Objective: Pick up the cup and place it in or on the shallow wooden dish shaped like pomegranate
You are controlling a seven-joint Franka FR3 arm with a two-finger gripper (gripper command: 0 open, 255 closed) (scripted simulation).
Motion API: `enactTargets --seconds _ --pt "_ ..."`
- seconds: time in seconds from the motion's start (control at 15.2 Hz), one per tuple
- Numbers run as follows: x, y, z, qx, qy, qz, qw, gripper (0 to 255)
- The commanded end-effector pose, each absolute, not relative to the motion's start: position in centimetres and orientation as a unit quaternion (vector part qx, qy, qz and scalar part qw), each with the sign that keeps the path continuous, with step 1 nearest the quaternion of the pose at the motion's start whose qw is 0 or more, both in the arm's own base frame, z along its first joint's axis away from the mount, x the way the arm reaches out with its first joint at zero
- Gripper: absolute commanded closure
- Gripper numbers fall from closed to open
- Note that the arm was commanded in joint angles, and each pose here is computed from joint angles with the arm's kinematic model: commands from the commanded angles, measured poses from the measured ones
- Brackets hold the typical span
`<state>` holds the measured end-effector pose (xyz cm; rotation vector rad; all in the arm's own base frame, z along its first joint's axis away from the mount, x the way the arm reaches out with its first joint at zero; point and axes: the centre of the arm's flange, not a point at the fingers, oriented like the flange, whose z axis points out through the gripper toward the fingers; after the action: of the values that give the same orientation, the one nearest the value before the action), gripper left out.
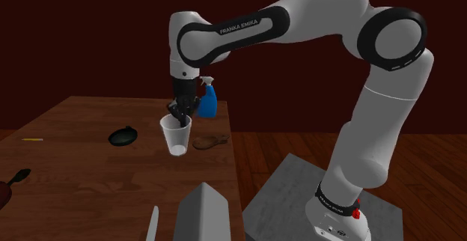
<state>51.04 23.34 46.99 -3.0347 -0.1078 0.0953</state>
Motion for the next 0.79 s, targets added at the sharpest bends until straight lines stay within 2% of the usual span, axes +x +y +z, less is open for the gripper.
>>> enactTargets --seconds 0.0,0.73 --pt "51.5 20.9 47.4 -0.997 -0.036 0.031 0.052 255" --pt "53.1 6.7 49.6 -0.997 -0.036 0.031 0.052 255"
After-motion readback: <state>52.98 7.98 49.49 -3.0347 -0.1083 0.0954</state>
